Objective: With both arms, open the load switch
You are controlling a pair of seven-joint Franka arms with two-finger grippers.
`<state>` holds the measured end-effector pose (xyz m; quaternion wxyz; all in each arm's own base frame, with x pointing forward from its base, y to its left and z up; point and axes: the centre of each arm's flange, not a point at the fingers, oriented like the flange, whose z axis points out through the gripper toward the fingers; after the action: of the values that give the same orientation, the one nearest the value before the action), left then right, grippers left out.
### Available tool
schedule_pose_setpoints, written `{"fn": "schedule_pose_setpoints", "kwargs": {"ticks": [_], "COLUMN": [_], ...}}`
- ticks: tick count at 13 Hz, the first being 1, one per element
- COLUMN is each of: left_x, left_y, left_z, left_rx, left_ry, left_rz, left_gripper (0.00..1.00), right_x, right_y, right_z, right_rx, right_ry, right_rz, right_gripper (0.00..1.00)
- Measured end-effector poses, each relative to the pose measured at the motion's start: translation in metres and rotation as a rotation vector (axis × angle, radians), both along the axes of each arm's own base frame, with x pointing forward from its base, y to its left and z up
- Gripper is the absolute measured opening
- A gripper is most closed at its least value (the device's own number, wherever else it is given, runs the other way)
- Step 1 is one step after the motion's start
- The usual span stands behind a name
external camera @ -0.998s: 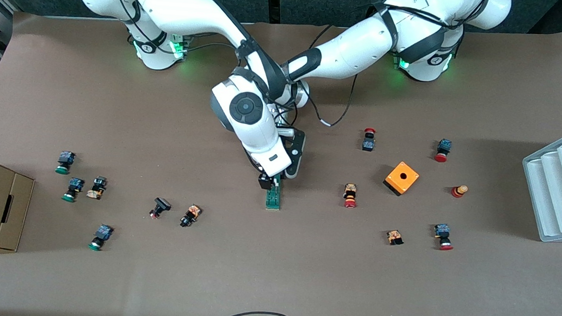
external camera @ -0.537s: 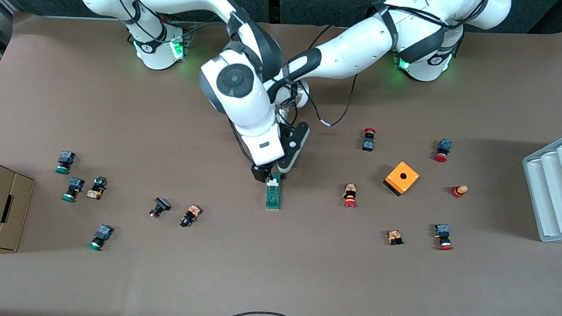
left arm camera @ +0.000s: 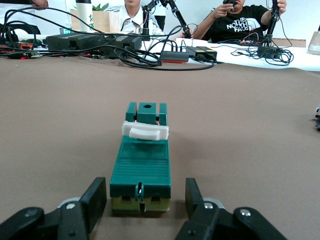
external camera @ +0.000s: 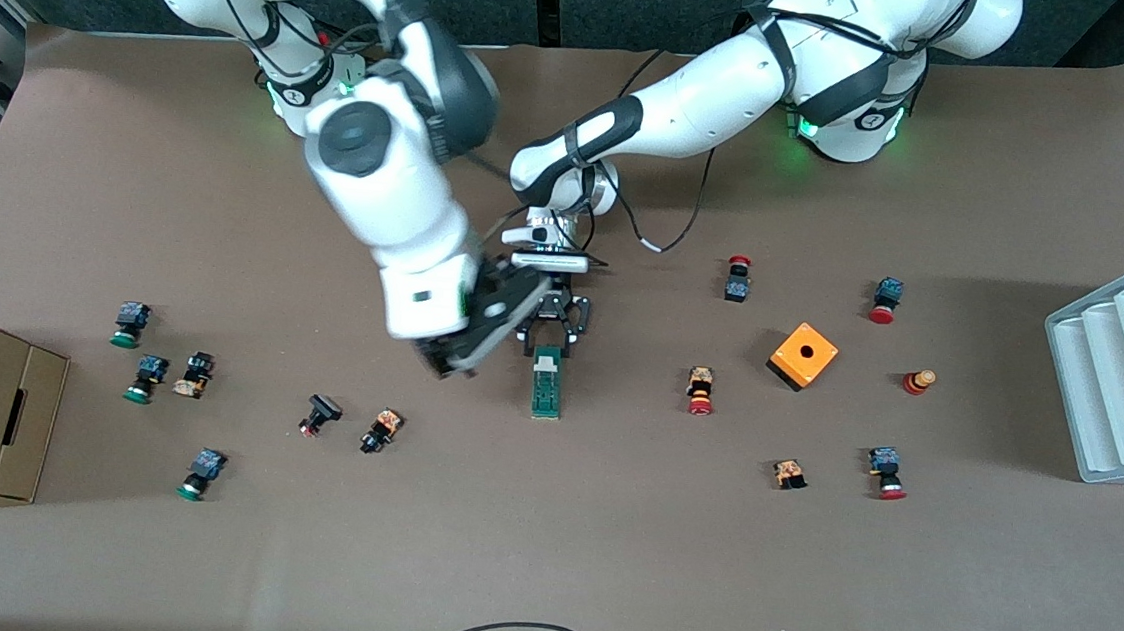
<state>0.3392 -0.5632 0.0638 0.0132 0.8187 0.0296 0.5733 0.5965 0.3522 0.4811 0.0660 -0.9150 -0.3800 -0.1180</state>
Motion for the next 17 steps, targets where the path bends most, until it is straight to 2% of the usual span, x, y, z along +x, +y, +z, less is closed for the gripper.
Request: {"fn": "schedule_pose_setpoints", "kwargs": {"ticks": [2, 5, 8, 11, 15, 17], "left_x": [0.000, 0.000, 0.002, 0.004, 0.004, 0.006], "left_y": [0.000, 0.000, -0.002, -0.004, -0.010, -0.018], "left_z": [0.000, 0.000, 0.002, 0.006, 0.025, 0.045], "left_rx": [0.000, -0.001, -0.005, -0.013, 0.095, 0.119], "left_ry": [0.000, -0.001, -0.003, 0.008, 0.073, 0.108], "left_rz": [0.000, 0.001, 0.003, 0.023, 0.055, 0.077], "left_gripper": [0.72, 0.76, 1.00, 1.00, 1.00, 1.00], "right_x": [0.021, 0.035, 0.046, 0.063, 0.072, 0.069], "right_y": [-0.051, -0.098, -0.142, -0.213, -0.279, -0.286], "right_z": [0.008, 0.018, 0.019, 0.020, 0.012, 0.007], "right_rx": [-0.006, -0.009, -0.018, -0.020, -0.022, -0.025], "right_ry": [0.016, 0.030, 0.058, 0.069, 0.091, 0.129], "right_rz": [-0.075, -0.143, -0.206, -0.314, -0.413, -0.460], "right_gripper": [1.00, 1.00, 1.00, 1.00, 1.00, 1.00]}}
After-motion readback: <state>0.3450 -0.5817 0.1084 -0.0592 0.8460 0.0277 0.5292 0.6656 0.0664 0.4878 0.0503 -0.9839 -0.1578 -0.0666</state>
